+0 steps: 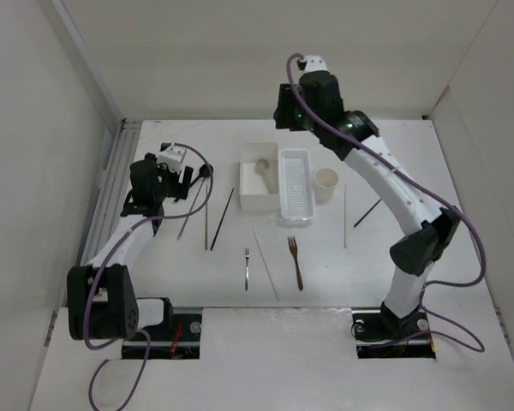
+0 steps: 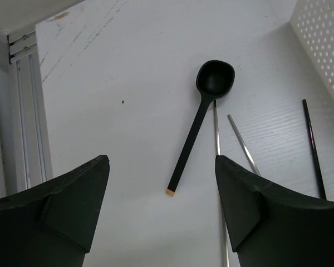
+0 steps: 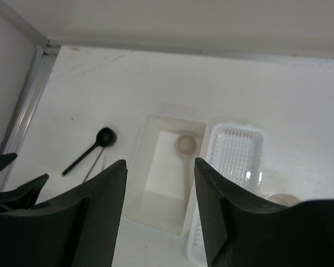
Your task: Sort the eating utensils into containers
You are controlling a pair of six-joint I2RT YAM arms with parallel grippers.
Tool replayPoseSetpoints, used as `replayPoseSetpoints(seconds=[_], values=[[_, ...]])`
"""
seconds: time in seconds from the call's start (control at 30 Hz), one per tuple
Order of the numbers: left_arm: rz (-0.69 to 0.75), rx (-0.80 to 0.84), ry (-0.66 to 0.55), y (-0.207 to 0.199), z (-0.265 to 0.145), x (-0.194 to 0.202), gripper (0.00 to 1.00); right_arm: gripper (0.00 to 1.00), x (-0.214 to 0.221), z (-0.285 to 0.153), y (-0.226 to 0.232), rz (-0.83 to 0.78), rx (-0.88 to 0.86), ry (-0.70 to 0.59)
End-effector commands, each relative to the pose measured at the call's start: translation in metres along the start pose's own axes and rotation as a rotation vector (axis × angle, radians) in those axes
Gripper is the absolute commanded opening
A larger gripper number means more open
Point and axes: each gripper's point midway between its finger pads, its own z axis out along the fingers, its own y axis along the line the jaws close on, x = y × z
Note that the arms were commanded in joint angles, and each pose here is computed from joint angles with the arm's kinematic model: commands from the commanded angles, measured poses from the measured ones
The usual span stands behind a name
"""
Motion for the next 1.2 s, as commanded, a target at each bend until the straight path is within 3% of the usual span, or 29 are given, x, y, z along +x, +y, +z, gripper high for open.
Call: replayPoseSetpoints(seconds=[0.0, 0.27, 0.33, 0.47, 0.5, 0.6, 0.63, 0.73, 0.83, 1.17], values=[[0.123, 0.072, -0.060, -0.001, 0.013, -0.031, 0.74, 0.58, -0.014, 0.003, -0.026, -0.008, 0.000, -0.046], [0.189, 0.184, 0.122, -0.003, 0.079, 0.005, 0.68, 0.58, -0.018, 0.015, -0.054, -0.042, -0.008, -0.066], [0.222, 0.210, 0.115, -0.005, 0.087, 0.005, 0.68, 0.58, -0.027, 0.017, -0.057, -0.035, -0.011, -0.085], [0.243, 0.337, 0.127, -0.022, 0.097, 0.010, 0.81, 0.58, -0.029, 0.036, -0.071, -0.033, -0.002, -0.076], [0.220, 0.380, 0.184, -0.029, 0.100, 0.028, 0.84, 0.58, -0.027, 0.040, -0.069, -0.043, -0.015, -0.070], [0.186, 0.376, 0.212, -0.025, 0.115, 0.023, 0.84, 0.58, -0.032, 0.050, -0.075, -0.035, -0.021, -0.073], [0.158, 0.384, 0.256, -0.023, 0.119, 0.036, 0.78, 0.58, -0.031, 0.052, -0.075, -0.036, -0.020, -0.067], [0.110, 0.380, 0.266, -0.009, 0.122, 0.037, 0.75, 0.59, -0.036, 0.051, -0.086, -0.028, 0.000, -0.071], [0.173, 0.418, 0.244, -0.011, 0.122, 0.033, 0.73, 0.59, -0.035, 0.054, -0.094, -0.024, 0.018, -0.077], [0.331, 0.466, 0.383, -0.006, 0.107, 0.069, 0.70, 0.59, -0.043, 0.046, -0.118, -0.010, 0.083, -0.099]])
